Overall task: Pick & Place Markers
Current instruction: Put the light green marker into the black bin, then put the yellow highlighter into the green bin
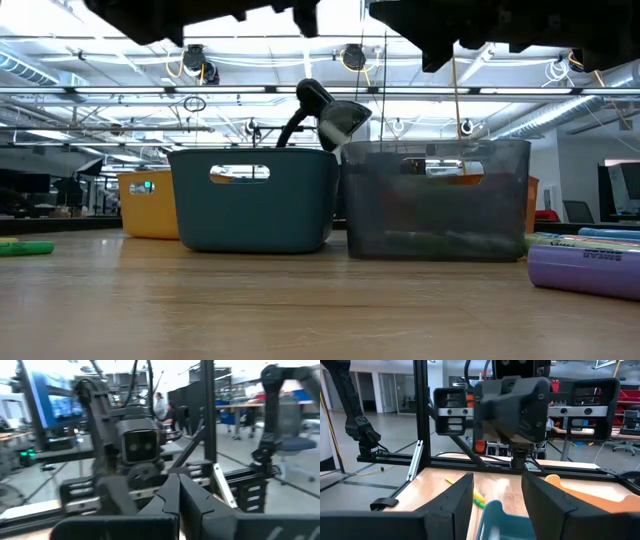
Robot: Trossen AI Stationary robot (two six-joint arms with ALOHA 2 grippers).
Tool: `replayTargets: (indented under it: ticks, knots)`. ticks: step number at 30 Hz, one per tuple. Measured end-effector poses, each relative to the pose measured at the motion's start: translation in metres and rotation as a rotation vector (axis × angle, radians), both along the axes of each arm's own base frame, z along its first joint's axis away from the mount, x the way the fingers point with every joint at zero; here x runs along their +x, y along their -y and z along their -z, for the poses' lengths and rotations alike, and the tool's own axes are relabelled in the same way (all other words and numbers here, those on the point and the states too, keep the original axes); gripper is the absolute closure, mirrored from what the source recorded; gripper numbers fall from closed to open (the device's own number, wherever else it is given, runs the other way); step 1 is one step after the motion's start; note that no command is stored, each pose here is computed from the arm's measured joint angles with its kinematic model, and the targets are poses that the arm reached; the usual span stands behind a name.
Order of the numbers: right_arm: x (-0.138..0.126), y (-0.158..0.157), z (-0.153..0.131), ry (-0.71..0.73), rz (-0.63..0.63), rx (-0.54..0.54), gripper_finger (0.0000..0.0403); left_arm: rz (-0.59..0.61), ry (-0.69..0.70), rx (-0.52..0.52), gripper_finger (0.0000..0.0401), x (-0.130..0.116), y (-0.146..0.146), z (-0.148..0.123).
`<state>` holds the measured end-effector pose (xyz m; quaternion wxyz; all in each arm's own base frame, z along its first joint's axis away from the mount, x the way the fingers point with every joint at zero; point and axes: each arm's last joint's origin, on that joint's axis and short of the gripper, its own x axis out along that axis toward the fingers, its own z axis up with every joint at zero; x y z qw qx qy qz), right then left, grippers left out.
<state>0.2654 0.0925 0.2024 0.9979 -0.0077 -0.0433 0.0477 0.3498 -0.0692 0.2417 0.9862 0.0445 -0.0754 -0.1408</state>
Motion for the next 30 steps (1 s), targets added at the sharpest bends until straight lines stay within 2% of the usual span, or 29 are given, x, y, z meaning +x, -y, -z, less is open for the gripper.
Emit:
replayTargets:
  ticks: [6, 13, 17, 21, 26, 30]
  knots:
    - [0.0, 0.0, 0.0, -0.01, 0.0, -0.006, 0.0248, 0.015, -0.047, 0.019, 0.04, 0.015, 0.002, -0.001]
    - [-0.008, -0.001, -0.005, -0.068, -0.018, 0.005, 0.0248, 0.01, -0.174, 0.022, 0.0387, -0.002, 0.003, -0.016]
    - [-0.016, -0.005, -0.013, -0.085, -0.044, -0.002, 0.0248, -0.096, -0.365, 0.071, 0.0398, -0.027, 0.011, -0.024]
    - [-0.027, -0.011, -0.022, -0.09, -0.082, 0.004, 0.0248, -0.185, -0.627, 0.087, 0.0386, -0.06, 0.026, -0.02]
    - [-0.037, -0.016, -0.033, -0.075, -0.118, 0.027, 0.0248, -0.213, -1.005, -0.053, 0.0382, -0.104, 0.051, -0.003]
    - [-0.042, -0.018, -0.036, -0.071, -0.131, 0.029, 0.0248, -0.347, -1.29, -0.137, 0.0397, -0.138, 0.07, 0.016]
